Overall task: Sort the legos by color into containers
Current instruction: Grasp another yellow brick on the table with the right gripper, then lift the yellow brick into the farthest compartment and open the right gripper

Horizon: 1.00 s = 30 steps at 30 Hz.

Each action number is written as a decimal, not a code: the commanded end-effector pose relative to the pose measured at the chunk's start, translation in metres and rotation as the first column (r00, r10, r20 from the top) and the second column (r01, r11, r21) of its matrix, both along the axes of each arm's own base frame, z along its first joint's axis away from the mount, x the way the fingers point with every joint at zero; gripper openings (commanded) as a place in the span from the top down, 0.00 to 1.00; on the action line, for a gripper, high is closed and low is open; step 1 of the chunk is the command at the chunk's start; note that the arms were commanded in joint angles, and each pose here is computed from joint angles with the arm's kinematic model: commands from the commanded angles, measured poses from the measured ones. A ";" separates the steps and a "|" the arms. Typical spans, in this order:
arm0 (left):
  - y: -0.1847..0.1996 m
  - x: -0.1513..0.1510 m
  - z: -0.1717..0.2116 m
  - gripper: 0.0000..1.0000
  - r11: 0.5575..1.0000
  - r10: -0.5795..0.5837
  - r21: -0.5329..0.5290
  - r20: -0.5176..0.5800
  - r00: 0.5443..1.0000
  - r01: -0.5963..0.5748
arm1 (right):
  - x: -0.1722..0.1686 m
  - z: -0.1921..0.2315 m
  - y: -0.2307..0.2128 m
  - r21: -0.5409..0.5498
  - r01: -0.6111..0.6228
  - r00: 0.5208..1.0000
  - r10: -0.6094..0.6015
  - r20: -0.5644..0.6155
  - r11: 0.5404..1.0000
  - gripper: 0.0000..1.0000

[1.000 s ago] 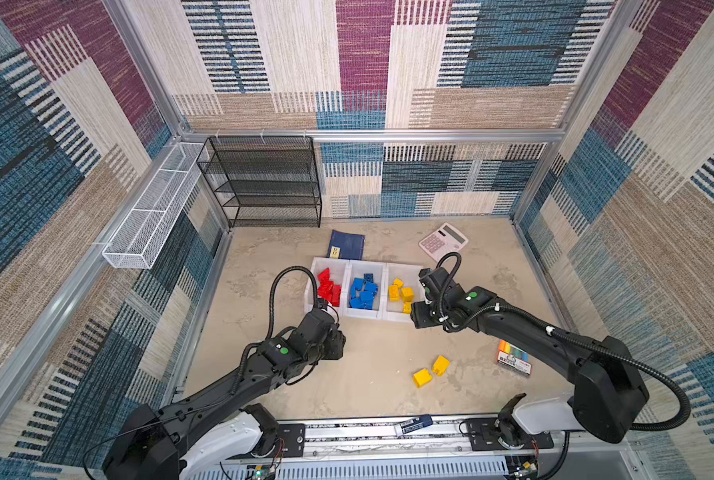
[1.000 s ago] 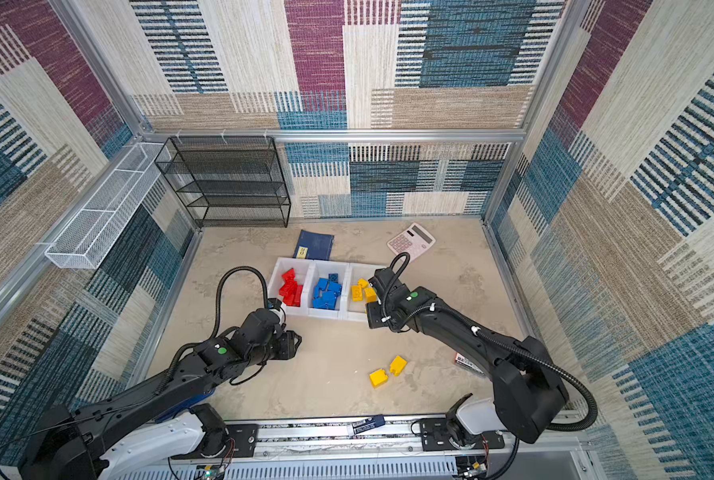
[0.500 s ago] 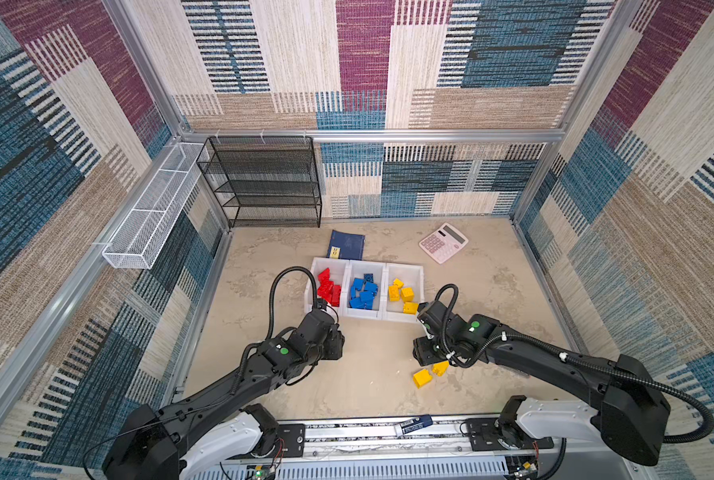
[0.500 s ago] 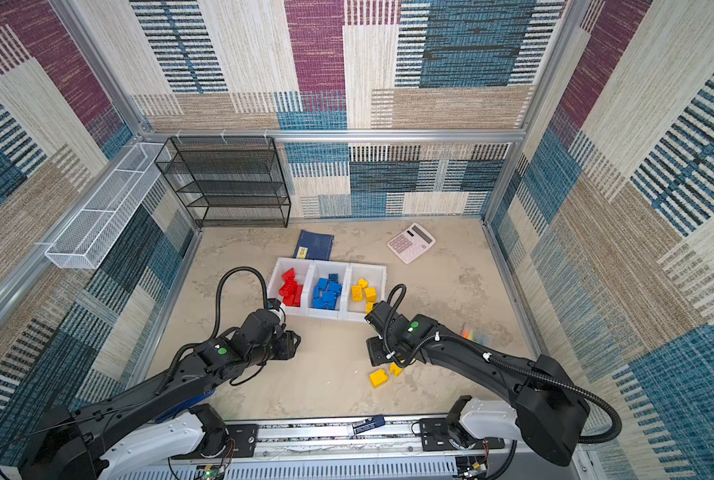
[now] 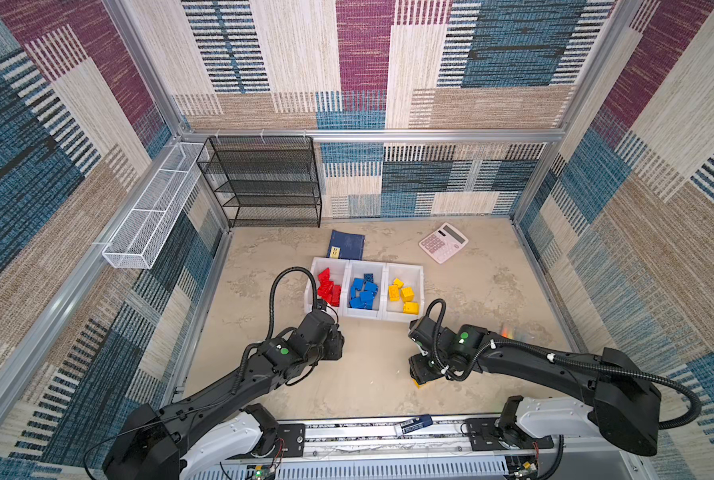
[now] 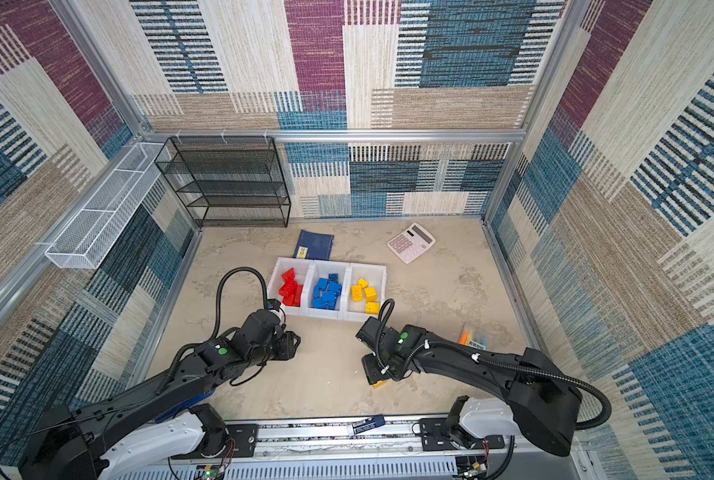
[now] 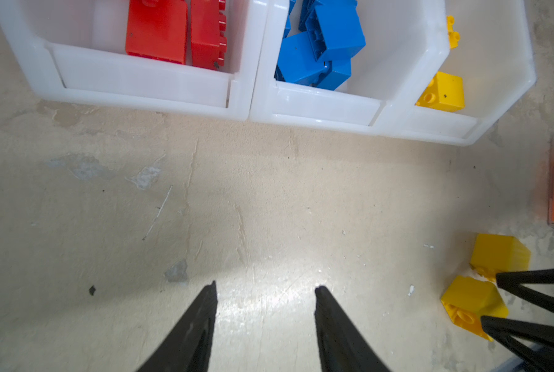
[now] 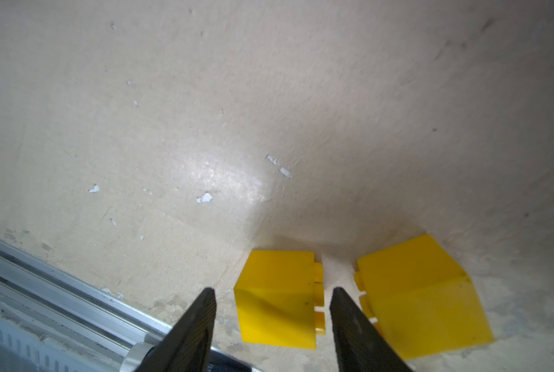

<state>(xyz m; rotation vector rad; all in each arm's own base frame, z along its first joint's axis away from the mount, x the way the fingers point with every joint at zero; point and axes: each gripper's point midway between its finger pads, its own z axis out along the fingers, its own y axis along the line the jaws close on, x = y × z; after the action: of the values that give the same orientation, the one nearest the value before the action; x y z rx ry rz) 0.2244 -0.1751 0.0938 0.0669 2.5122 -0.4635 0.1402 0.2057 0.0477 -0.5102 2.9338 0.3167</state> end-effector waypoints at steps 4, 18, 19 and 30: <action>0.000 0.001 -0.001 0.48 1.000 0.020 -0.014 -0.007 1.000 -0.020 | -0.005 -0.009 -0.007 -0.060 0.018 1.000 -0.019 -0.019 0.998 0.41; 0.000 0.001 -0.002 0.47 1.000 0.022 -0.011 -0.007 1.000 -0.022 | -0.004 -0.010 0.002 -0.055 0.004 1.000 -0.005 -0.016 0.998 0.55; 0.001 0.001 -0.002 0.47 1.000 0.023 -0.010 -0.007 1.000 -0.023 | -0.002 -0.009 0.003 -0.053 0.003 1.000 -0.004 -0.011 0.999 0.56; 0.005 -0.001 0.003 0.47 1.000 0.029 -0.007 0.008 1.000 -0.029 | 0.086 0.067 0.040 0.005 -0.039 0.968 0.037 0.246 0.999 0.58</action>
<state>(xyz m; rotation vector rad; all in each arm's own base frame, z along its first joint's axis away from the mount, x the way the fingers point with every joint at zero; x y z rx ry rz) 0.2226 -0.1729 0.0950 0.0476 2.5090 -0.4697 0.1936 0.2446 0.0977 -0.5186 2.7860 0.3138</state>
